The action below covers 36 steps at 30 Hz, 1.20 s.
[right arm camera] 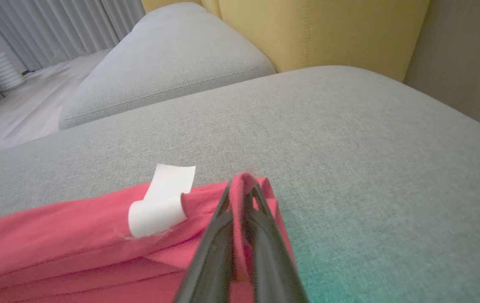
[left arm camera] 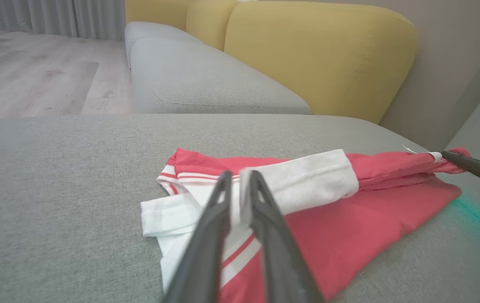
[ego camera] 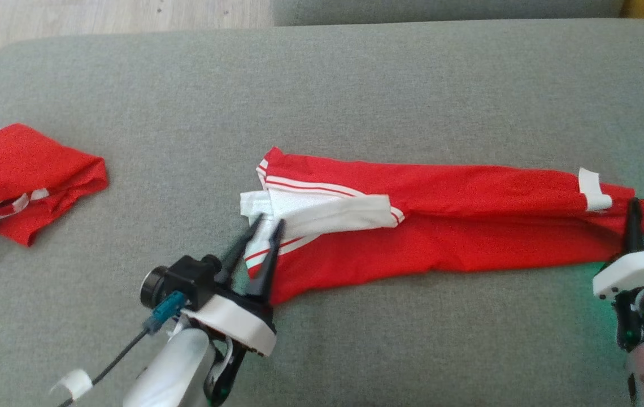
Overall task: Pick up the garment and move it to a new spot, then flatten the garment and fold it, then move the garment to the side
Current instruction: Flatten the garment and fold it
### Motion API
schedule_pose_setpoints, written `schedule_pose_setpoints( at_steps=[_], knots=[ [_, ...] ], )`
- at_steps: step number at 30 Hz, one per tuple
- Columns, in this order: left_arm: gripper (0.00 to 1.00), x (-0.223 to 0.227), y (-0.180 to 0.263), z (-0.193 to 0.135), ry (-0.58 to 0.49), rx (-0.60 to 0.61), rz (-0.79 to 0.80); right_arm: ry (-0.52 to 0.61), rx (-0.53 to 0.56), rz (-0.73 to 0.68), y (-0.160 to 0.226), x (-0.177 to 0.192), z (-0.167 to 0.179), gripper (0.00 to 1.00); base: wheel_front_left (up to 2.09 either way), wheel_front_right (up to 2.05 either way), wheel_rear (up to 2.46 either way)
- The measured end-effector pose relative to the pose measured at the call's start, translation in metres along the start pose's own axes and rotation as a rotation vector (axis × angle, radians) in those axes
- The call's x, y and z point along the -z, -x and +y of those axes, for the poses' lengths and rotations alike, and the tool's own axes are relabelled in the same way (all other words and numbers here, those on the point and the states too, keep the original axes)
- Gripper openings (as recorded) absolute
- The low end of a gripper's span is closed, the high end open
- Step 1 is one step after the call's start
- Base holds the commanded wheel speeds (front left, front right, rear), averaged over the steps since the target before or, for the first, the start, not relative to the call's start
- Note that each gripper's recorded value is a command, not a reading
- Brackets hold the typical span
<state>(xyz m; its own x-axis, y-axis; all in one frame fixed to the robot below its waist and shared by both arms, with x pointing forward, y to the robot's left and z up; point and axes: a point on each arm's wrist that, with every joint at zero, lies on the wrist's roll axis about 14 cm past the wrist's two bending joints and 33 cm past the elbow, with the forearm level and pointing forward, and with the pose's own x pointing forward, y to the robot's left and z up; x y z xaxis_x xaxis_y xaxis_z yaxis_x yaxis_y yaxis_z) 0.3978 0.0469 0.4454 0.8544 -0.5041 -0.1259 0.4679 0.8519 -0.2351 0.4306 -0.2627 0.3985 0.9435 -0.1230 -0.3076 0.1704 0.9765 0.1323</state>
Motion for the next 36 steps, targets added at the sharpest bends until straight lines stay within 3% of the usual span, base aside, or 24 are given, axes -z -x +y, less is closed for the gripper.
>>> schedule_pose_setpoints(
  at_steps=[9, 16, 23, 31, 36],
  knots=[
    [1.00, -0.007, 0.027, 0.030, -0.070, -0.222, -0.058, -0.009, 0.007, -0.212, 0.017, -0.054, 0.008, 1.00, 0.00, 0.00, 0.00],
    [1.00, -0.001, 0.062, 0.031, -0.156, -0.316, -0.057, 0.021, 0.016, -0.147, 0.057, -0.017, 0.009, 1.00, 0.00, 0.00, 0.00],
    [1.00, 0.010, 0.089, 0.033, -0.153, -0.380, -0.041, 0.031, 0.017, -0.134, 0.075, -0.007, 0.008, 1.00, 0.00, 0.00, 0.00],
    [1.00, 0.012, 0.091, 0.036, -0.141, -0.389, -0.036, 0.049, -0.010, -0.101, 0.075, 0.003, 0.016, 1.00, 0.00, 0.00, 0.00],
    [1.00, 0.022, 0.085, 0.039, -0.132, -0.381, -0.001, 0.032, 0.010, -0.065, 0.052, 0.006, 0.013, 1.00, 0.00, 0.00, 0.00]
  ],
)
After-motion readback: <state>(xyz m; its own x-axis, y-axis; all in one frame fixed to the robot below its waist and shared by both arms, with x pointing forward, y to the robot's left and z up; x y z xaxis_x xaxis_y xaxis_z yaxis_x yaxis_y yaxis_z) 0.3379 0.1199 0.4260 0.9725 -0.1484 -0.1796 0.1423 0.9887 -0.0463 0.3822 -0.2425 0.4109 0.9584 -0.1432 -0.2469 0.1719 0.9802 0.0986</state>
